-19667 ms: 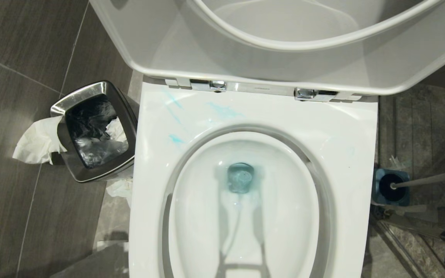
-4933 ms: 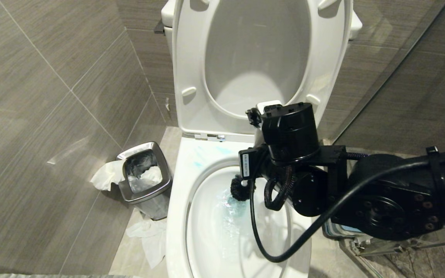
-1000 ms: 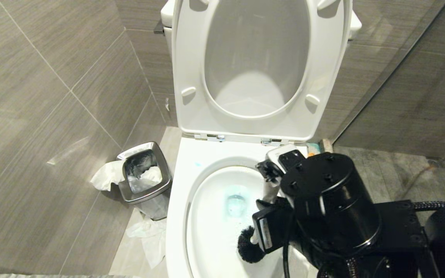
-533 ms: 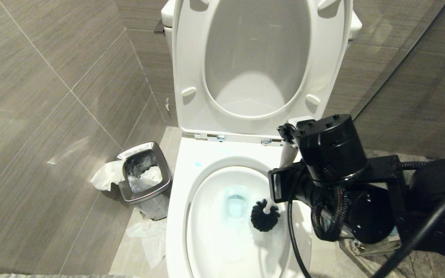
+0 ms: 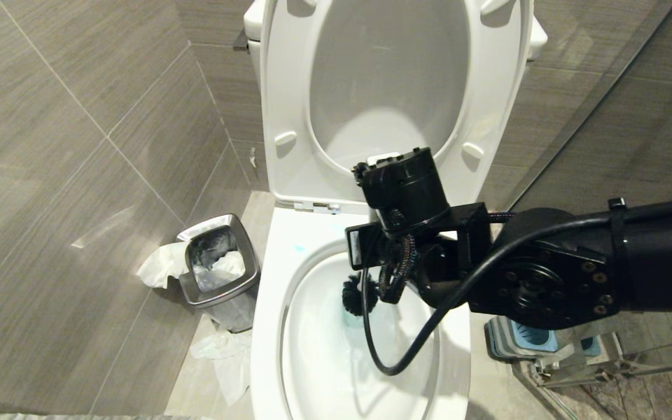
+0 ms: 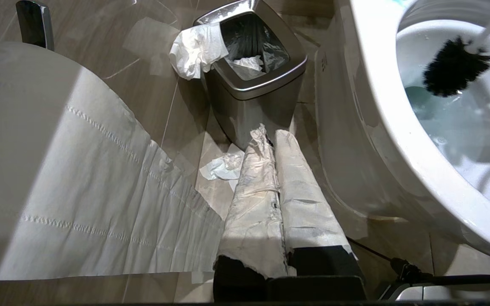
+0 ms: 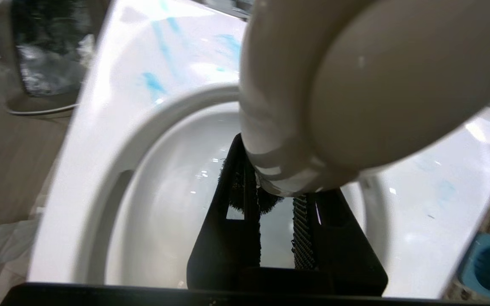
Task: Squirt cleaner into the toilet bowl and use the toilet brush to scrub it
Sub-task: Scrub the toilet bowl
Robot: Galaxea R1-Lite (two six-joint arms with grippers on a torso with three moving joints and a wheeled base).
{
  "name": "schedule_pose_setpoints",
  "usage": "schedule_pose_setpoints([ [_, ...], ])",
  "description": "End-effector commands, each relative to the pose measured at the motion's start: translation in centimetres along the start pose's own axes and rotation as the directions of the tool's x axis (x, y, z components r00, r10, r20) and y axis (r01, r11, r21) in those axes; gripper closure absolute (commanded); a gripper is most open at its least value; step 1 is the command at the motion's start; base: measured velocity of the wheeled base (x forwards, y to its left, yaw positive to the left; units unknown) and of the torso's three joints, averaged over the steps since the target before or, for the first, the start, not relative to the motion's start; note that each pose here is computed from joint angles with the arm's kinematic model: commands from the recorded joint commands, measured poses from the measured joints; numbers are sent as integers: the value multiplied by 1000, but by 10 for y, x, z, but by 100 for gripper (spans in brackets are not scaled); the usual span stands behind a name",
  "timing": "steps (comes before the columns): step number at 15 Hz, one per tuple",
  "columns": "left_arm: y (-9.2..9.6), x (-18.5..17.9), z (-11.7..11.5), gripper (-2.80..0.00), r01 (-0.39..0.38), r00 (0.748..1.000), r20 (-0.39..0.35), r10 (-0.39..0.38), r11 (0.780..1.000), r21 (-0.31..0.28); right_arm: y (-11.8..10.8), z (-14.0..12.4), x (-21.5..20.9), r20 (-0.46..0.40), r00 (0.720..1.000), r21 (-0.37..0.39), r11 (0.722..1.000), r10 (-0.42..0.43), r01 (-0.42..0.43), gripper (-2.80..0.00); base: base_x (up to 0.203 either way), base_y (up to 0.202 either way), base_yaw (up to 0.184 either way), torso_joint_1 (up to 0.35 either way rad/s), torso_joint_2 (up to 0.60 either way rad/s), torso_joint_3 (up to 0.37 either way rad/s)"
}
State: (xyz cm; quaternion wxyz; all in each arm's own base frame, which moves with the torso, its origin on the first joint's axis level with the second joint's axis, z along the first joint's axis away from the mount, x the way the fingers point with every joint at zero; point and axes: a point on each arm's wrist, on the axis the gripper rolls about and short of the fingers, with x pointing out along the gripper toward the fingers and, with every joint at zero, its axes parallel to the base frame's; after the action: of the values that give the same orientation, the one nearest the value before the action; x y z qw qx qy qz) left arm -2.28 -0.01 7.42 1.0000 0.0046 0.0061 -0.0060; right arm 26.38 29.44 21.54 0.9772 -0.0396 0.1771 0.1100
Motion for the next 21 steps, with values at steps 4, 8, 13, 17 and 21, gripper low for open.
schedule_pose_setpoints([
  [4, 0, 0, 0, 0, 0, 1000, -1, 0, 1000, 0, 51, -18, -10, -16, 994, -70, 992, 106, -107, 0, 0, 0, 0, 0, 0, 0],
  [8, 0, 0, 0, 0, 0, 1000, -1, 0, 1000, 0, 64, -23, -43, -19, 984, -95, 979, 177, -178, 0, 0, 0, 0, 0, 0, 0],
  [13, 0, 0, 0, 0, 0, 1000, -1, 0, 1000, 0, 28, -29, -80, -43, 983, -113, 977, 178, -182, 0, 0, 0, 0, 0, 0, 0],
  [17, 0, 0, 0, 0, 0, 1000, -1, 0, 1000, 0, -10, -46, -101, -79, 986, -102, 983, 147, -154, 0, 0, 0, 0, 0, 0, 0],
  [21, 0, 0, 0, 0, 0, 1000, -1, 0, 1000, 0, -34, -40, -94, -73, 994, -58, 995, 80, -84, 0, 0, 0, 0, 0, 0, 0],
])
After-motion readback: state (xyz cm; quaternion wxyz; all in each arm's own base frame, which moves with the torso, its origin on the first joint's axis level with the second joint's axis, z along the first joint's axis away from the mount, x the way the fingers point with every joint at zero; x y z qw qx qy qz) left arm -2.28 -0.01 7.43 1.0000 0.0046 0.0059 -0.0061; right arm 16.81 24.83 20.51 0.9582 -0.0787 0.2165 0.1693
